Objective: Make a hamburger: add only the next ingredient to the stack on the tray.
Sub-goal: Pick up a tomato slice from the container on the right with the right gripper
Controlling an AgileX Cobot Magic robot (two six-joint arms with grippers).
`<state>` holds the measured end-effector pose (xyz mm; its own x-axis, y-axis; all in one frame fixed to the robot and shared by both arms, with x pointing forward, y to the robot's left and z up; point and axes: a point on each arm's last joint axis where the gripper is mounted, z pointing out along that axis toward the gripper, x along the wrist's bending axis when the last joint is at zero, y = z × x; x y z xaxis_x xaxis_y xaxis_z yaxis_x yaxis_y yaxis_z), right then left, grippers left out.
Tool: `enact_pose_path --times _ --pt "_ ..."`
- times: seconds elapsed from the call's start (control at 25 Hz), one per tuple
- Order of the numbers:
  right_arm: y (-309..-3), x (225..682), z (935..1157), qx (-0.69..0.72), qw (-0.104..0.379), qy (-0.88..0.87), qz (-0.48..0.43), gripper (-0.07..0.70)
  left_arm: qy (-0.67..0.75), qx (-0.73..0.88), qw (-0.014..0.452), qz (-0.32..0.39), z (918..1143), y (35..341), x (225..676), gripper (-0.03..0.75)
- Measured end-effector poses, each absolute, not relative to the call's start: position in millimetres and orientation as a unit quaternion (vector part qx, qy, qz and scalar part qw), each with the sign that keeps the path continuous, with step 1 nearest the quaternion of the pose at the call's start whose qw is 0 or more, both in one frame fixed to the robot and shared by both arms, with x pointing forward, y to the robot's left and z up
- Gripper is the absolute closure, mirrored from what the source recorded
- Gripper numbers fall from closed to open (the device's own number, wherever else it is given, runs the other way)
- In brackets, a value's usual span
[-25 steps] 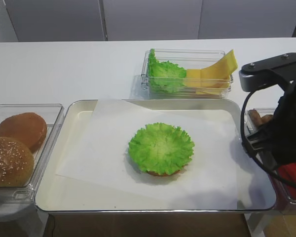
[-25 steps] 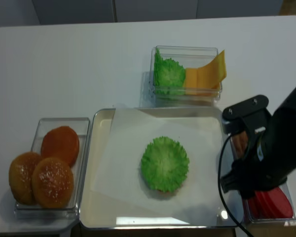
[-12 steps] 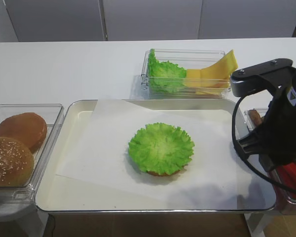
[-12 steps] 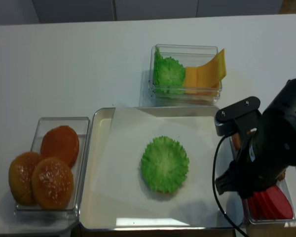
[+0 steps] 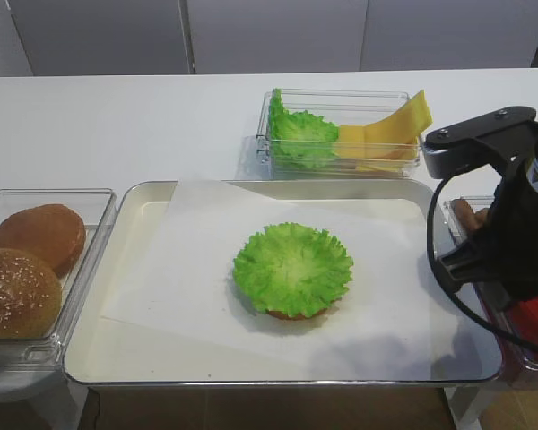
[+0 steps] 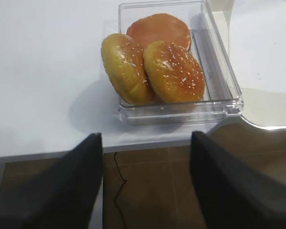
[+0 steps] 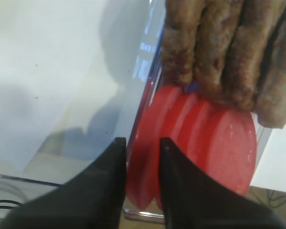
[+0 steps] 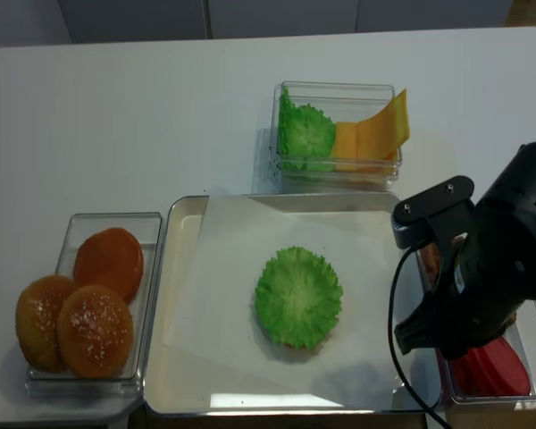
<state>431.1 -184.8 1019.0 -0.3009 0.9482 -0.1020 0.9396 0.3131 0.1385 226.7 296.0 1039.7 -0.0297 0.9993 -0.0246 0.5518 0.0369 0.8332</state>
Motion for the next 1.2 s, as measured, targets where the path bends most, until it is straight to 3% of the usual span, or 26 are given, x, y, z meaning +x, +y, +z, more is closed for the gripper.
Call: enact_pose_path --times 0.2,0.52,1.2 --pt "-185 431 1019 0.586 0.082 0.806 0.025 0.538 0.636 0.609 0.337 0.332 1040 296 227 0.287" --pt "-186 430 1023 0.586 0.086 0.805 0.03 0.551 0.636 0.609 0.337 0.332 1040 296 227 0.287" --pt "-220 381 1088 0.6 0.131 0.775 0.149 0.554 0.636 0.609 0.337 0.332 1040 296 227 0.287"
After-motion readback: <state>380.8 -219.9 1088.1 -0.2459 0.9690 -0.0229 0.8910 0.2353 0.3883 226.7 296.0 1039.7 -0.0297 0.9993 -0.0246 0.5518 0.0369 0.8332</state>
